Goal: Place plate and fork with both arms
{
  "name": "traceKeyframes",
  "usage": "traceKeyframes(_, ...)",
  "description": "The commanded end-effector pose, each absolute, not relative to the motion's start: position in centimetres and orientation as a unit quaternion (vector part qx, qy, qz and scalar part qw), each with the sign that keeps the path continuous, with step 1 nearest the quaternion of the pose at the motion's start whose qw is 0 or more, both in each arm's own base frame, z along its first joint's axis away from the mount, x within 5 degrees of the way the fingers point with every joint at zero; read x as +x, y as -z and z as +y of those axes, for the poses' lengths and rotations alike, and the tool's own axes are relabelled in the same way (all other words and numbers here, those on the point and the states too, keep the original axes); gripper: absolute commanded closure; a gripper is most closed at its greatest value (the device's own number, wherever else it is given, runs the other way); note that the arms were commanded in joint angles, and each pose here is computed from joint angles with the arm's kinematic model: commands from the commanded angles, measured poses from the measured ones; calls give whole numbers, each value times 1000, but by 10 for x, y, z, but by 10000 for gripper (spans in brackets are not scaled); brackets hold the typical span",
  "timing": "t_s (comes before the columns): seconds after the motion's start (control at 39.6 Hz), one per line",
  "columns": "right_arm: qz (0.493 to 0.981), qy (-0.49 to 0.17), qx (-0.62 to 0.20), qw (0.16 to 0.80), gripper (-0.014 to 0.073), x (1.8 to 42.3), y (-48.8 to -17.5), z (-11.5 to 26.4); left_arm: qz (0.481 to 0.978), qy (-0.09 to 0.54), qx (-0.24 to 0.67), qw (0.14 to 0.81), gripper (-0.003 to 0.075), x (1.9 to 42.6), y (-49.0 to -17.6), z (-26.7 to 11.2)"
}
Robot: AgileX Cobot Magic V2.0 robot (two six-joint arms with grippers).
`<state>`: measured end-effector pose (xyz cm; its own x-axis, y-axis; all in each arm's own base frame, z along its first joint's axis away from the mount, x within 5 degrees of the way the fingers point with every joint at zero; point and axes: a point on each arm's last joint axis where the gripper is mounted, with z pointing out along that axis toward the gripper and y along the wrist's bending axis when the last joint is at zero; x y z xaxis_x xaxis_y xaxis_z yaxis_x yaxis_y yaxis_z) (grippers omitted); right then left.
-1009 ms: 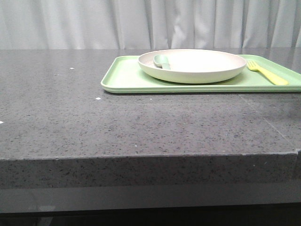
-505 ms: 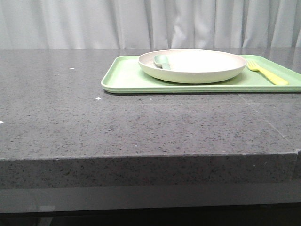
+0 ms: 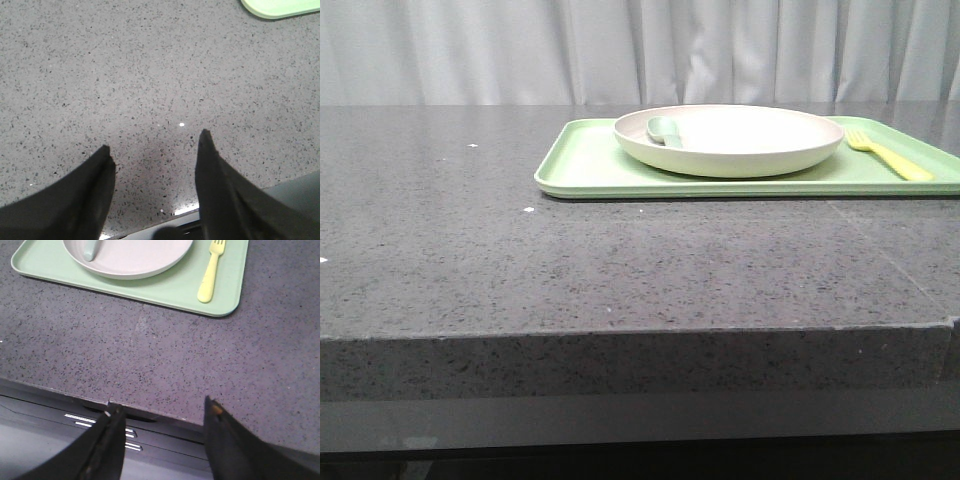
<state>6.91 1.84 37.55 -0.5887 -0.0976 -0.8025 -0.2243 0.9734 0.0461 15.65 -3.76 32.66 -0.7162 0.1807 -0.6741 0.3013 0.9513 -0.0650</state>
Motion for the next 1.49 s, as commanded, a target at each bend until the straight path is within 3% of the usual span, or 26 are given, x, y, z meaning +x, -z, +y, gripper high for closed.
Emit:
traceKeyframes(0.0, 870, -67, -94, 480, 202, 71, -386, 18, 906, 93, 122, 394, 364, 160, -339, -38)
traceKeyframes(0.38, 869, -67, -94, 481, 221, 71, -386, 18, 906, 93, 122, 394, 364, 160, -339, -38)
traceKeyframes(0.48, 867, -68, -94, 484, 347, 72, -387, 18, 906, 93, 122, 394, 364, 160, -339, -38)
traceKeyframes(0.58, 862, -69, -94, 493, 557, 73, -389, 18, 906, 93, 122, 394, 368, 160, -339, -38)
traceKeyframes(0.66, 857, -71, -94, 501, 671, 73, -390, 18, 906, 93, 122, 394, 469, 160, -339, -38)
traceKeyframes(0.73, 855, -72, -93, 506, 662, 74, -391, 19, 907, 93, 122, 393, 635, 160, -339, -38)
traceKeyframes(0.81, 855, -75, -93, 505, 663, 74, -391, 19, 906, 93, 122, 394, 736, 160, -339, -38)
traceKeyframes(1.19, 855, -75, -93, 505, 663, 74, -391, 19, 904, 95, 124, 397, 739, 159, -340, -39)
traceKeyframes(1.31, 855, -75, -93, 505, 663, 74, -391, 19, 886, 92, 125, 437, 739, 141, -345, -36)
traceKeyframes(1.46, 855, -75, -93, 504, 664, 74, -391, 19, 839, 66, 101, 531, 739, 102, -348, -22)
